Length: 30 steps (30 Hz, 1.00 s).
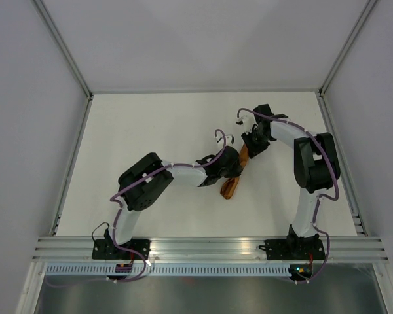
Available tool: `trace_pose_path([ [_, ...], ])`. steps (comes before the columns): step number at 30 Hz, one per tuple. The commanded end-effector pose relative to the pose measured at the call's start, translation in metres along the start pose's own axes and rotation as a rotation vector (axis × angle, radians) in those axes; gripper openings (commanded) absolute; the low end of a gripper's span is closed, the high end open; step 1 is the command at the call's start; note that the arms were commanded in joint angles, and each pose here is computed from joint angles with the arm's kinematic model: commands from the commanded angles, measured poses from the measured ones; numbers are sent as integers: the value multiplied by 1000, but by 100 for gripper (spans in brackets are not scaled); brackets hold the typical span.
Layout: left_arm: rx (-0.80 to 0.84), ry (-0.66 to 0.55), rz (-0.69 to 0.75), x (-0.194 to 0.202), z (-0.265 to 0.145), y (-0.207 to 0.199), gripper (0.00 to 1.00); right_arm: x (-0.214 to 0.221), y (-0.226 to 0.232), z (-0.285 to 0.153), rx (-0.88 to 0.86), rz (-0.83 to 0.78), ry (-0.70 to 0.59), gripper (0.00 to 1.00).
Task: Fold the napkin, place the utensils inside, and roll it up
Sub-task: Roll the napkin at the center of the board.
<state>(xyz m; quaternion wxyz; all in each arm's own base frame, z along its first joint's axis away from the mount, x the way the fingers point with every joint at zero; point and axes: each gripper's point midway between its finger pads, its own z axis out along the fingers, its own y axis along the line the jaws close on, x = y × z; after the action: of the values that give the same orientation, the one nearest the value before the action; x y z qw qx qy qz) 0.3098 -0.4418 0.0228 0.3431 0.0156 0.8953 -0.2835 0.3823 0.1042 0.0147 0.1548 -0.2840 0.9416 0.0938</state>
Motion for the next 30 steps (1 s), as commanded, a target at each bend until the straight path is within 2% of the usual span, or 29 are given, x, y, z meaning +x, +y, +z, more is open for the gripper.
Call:
trace_pose_path([
  [1,-257,279,21,90,-3,84,2,-10,-15,5,74,34,13,28],
  [6,-244,286,-11,91,0,80,3,-19,-18,12,85,25,20,27],
  [18,-225,266,-35,83,2,72,24,-41,-13,20,80,-6,17,27],
  [30,-219,261,-45,78,5,69,34,-60,2,24,68,-34,7,27],
])
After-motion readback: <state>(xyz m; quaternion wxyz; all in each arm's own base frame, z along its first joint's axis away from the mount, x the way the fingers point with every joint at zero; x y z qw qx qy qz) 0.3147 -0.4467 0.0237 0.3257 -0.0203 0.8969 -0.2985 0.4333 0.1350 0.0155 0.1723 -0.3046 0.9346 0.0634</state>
